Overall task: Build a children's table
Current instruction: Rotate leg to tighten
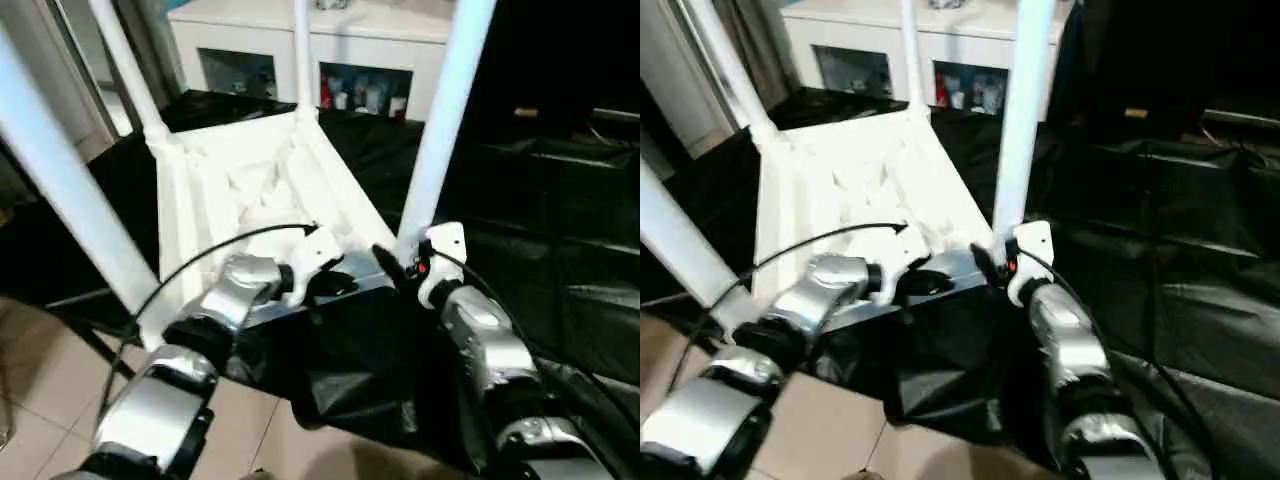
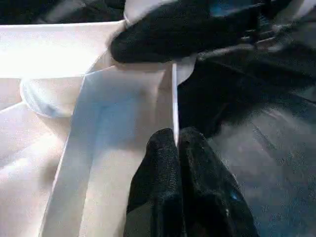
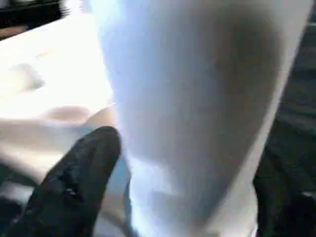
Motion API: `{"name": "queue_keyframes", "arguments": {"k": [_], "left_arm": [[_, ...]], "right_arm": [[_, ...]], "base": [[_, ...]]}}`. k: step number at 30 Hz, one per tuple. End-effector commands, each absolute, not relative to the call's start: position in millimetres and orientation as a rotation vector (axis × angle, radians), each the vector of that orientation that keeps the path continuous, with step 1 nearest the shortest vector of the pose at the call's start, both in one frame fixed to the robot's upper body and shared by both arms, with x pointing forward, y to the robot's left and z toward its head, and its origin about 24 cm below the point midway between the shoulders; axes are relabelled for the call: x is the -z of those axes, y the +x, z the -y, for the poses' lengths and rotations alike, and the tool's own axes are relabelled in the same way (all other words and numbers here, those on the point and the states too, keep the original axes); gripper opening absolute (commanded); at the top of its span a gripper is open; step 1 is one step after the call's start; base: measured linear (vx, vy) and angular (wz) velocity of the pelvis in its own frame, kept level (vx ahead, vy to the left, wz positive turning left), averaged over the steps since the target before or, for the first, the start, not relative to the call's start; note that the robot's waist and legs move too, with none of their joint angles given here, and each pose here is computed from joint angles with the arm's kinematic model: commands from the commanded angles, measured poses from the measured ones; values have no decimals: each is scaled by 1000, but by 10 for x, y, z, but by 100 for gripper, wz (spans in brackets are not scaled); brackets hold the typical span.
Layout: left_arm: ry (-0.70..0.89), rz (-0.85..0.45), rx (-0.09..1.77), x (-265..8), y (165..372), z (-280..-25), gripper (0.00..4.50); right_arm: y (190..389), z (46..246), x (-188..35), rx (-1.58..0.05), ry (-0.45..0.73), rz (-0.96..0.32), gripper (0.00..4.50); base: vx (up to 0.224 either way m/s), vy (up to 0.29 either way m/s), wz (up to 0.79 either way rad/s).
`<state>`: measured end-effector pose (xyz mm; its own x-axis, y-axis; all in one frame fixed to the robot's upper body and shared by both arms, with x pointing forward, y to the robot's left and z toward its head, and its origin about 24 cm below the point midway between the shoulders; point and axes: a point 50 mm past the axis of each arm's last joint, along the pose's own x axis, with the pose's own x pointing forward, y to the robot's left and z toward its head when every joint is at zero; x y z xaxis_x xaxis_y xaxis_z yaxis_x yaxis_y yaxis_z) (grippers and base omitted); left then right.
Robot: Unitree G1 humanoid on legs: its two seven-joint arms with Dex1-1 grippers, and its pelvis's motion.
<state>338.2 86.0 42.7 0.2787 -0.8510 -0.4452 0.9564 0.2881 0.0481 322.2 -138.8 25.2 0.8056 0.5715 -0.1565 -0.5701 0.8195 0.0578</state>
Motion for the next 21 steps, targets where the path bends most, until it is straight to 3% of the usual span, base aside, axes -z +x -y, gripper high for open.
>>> {"name": "queue_keyframes", "arguments": {"k": [1, 4, 11, 21], "left_arm": [[351, -350, 1387, -431, 3282, -749, 0], [366, -363, 1468, -437, 3231, -874, 0], [360, -411, 1538, -453, 3186, -1095, 0], [339, -433, 1580, -452, 3128, -1195, 0]], "right_arm": [[3042, 997, -239, -969, -3, -180, 391], [2964, 1108, -258, -1099, -27, -203, 391], [2851, 1272, -268, -1219, -22, -250, 391], [2816, 1314, -269, -1270, 10, -271, 314]], "base": [[0, 0, 0], [0, 0, 0], [0, 0, 0], [0, 0, 0]]}}
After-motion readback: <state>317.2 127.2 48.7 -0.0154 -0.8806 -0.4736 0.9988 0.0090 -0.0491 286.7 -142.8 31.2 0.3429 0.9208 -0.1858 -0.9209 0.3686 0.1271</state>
